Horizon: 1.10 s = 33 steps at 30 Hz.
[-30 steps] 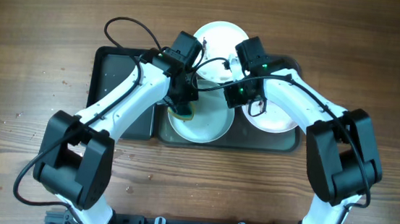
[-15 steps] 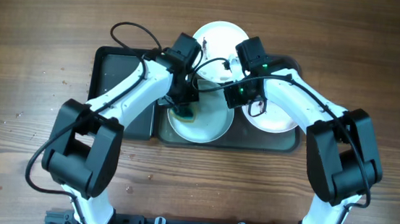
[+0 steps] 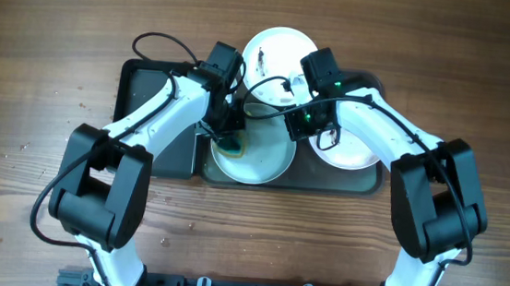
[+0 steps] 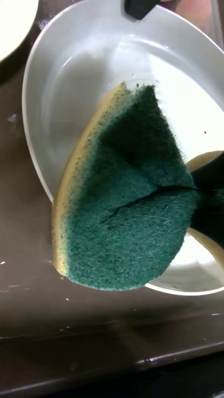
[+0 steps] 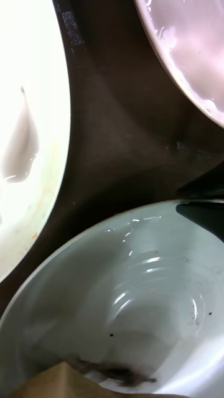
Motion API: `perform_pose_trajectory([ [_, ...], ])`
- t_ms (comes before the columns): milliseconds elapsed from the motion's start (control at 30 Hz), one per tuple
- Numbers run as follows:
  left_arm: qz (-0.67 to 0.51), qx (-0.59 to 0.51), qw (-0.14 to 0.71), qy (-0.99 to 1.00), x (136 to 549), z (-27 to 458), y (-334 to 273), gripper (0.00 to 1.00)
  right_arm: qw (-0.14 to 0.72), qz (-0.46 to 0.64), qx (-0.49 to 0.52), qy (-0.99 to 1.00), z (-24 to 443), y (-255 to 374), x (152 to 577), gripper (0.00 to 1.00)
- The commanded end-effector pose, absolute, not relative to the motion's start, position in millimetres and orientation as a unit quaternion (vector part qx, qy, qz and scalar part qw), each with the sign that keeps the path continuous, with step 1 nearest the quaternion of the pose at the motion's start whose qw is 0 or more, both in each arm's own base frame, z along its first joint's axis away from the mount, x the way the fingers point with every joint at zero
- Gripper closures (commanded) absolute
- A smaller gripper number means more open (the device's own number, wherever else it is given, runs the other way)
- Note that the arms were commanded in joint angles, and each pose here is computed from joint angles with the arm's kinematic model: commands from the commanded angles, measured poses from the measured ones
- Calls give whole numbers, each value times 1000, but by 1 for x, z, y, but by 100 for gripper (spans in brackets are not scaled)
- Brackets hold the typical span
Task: Clean dirty plates on tray and stack at the side
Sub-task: 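Scrub the blue-green plate with the sponge in the left gripper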
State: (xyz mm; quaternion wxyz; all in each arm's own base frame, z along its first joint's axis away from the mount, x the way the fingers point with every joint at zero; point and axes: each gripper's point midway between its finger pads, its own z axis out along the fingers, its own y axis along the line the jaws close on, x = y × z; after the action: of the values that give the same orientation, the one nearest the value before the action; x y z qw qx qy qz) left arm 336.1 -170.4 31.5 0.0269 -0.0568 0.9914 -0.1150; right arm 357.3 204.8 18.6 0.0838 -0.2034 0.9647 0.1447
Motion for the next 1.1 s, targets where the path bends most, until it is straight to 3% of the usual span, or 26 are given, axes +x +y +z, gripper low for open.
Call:
perform_pose_trajectory([
  [0,-119,-50,18,992,333,20,-169,96,72,155,-212,962,13,208,352,96],
  [433,-108,-71,-33,991,309,-43,-172,96,63,169,-205,962,14,211,348,96],
  [667,-114,-56,-47,991,300,-48,-185,96,45,230,-196,952,22,229,338,96],
  [1067,-122,-60,-60,989,295,-51,-189,96,36,229,-183,955,21,228,335,96],
])
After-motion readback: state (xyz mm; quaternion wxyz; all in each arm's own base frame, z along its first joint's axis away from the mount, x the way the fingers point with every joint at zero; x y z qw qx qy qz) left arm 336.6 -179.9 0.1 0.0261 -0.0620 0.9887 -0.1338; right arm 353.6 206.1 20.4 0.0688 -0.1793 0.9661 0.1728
